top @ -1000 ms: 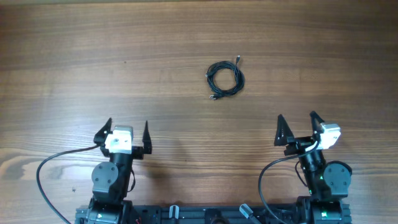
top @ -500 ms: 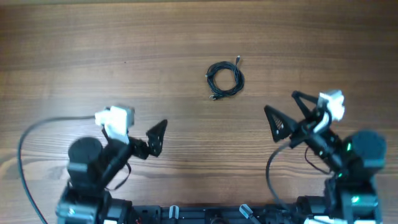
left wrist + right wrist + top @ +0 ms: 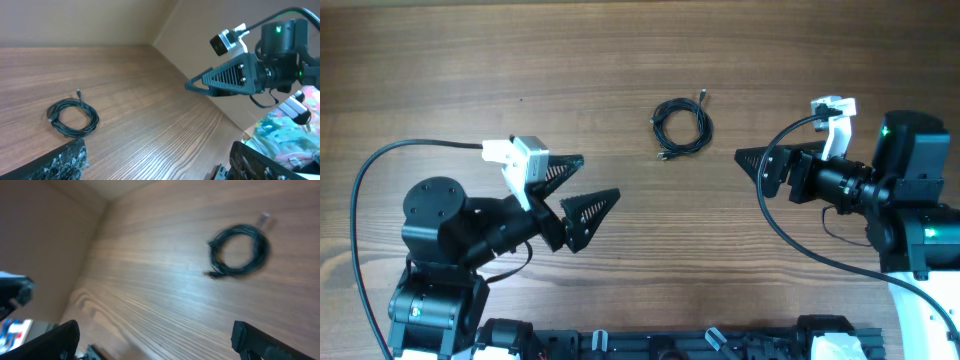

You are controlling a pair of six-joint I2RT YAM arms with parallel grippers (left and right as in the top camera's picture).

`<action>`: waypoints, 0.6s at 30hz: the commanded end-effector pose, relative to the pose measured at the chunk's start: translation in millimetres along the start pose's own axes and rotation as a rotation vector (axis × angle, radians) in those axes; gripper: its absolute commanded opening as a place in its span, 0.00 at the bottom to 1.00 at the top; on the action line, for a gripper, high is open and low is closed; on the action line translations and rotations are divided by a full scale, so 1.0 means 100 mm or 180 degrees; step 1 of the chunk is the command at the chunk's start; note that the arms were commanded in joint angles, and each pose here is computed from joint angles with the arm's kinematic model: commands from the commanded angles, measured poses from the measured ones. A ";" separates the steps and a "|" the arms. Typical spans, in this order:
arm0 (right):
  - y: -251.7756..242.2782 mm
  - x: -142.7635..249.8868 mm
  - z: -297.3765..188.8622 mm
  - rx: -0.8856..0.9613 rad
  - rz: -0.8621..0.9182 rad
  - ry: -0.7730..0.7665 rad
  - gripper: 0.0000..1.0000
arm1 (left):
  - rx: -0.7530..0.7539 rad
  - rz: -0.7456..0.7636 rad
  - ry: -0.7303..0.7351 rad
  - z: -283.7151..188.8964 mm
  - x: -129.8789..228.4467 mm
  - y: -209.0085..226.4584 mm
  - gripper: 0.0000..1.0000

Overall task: Untangle cables
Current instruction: 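Raise both arms and move the right gripper toward the black cable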

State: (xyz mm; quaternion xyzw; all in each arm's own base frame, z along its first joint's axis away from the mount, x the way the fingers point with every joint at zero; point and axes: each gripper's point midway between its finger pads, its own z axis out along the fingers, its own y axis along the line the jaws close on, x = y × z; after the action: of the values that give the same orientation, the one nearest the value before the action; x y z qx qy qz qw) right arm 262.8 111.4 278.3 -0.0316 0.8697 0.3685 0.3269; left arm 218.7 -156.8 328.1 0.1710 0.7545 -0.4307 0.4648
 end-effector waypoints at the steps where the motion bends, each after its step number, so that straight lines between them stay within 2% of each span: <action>1: -0.26 -0.10 -0.13 0.0680 0.0123 -0.0108 1.00 | -0.0706 -0.0321 -0.0105 -0.02 -0.06 0.39 1.00; 2: -0.34 -0.11 -0.20 0.0910 0.0152 -0.0118 1.00 | -0.0946 -0.0445 -0.0106 -0.04 -0.05 0.54 1.00; 3: -0.53 -0.13 -0.38 0.1431 0.0206 -0.0123 1.00 | -0.1324 -0.0612 -0.0082 -0.07 0.00 0.76 1.00; 5: -0.69 -0.10 -0.60 0.1951 0.0265 -0.0061 1.00 | -0.1742 -0.0727 -0.0002 -0.14 0.08 0.99 1.00; 7: -0.78 -0.08 -0.69 0.2178 0.0273 -0.0057 1.00 | -0.2048 -0.0791 0.0084 -0.24 0.16 1.12 1.00; 11: -0.77 0.05 -0.65 0.2124 0.0370 0.0124 1.00 | -0.1939 -0.0780 0.0117 -0.27 0.20 1.01 1.00; 14: -0.59 0.04 -0.43 0.1602 0.0240 0.0283 1.00 | -0.1673 -0.0756 0.0126 -0.24 0.20 0.84 1.00; 16: -0.55 0.01 -0.25 0.1339 0.0221 0.0407 1.00 | -0.1701 -0.0809 0.0202 -0.22 0.25 0.88 0.97; 18: -0.73 0.00 -0.04 0.1359 0.0336 0.0612 1.00 | -0.1776 -0.0948 0.0413 -0.15 0.38 1.00 0.93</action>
State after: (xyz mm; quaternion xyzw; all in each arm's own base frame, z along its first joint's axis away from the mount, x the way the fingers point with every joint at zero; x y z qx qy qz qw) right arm 265.4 43.1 250.0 0.0705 0.9508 0.1580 0.2569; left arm 251.4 -88.2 258.1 -0.0474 0.8775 -0.2540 0.4040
